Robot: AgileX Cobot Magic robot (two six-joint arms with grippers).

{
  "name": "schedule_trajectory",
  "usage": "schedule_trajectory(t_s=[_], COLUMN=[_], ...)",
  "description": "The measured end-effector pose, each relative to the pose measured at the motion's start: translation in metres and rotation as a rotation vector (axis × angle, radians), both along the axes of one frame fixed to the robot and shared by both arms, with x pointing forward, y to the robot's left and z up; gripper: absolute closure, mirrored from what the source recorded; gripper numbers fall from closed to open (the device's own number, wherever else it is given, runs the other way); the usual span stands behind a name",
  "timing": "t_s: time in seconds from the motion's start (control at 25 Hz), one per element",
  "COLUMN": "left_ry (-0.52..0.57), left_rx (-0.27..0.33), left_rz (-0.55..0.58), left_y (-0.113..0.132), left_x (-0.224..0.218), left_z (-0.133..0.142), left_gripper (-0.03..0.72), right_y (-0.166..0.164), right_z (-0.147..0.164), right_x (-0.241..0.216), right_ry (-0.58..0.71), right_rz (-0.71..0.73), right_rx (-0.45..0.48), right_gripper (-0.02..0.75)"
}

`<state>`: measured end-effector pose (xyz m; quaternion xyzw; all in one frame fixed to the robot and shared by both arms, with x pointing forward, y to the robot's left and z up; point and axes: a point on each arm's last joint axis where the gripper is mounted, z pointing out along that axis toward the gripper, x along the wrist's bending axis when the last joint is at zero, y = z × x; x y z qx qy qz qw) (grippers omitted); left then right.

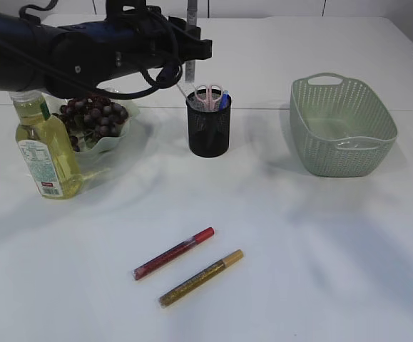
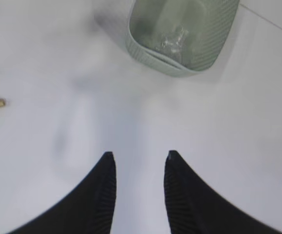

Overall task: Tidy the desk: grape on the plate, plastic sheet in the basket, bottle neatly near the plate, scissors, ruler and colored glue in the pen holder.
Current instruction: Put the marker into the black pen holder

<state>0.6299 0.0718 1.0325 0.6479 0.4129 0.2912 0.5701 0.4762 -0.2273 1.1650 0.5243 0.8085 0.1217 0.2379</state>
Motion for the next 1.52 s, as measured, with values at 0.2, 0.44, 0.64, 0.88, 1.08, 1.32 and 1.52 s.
schedule_trajectory(t_s=[0.2,0.44,0.64,0.88,1.08,1.32,1.52], left_ry=[-0.039,-0.067,-0.089,-0.085,-0.082,-0.088,-0.089], left_rx=[-0.023,-0.040,-0.052,-0.055,-0.071,-0.078,-0.087], left_rz=[0.000,0.000,0.002,0.026,0.056,0.061,0.070], left_y=[-0.003,-0.011,-0.017,-0.012,-0.005,-0.005,-0.006], left_x=[0.006,0.018,0.031,0.043,0.050,0.052,0.054], left_z=[-0.011,-0.021,-0.031,-0.048,-0.060,-0.070,-0.080], left_gripper=[0.575,0.575,0.575,0.572,0.567,0.565,0.562], right_y=[-0.006,-0.012,-0.014,-0.015,-0.016,-0.016,-0.017], right_z=[-0.020,-0.015,-0.014,-0.014,-0.014,-0.014,-0.014], right_x=[-0.005,-0.011,-0.010,-0.010,-0.009,-0.009,-0.009], right_ry=[0.046,0.012,0.001,-0.005,-0.007,-0.010,-0.014], right_rz=[-0.018,-0.037,-0.045,-0.048,-0.051,-0.051,-0.052], right_rx=[-0.061,-0.089,-0.107,-0.119,-0.127,-0.132,-0.139], right_gripper=[0.459,0.459,0.459,0.459,0.459,0.459,0.459])
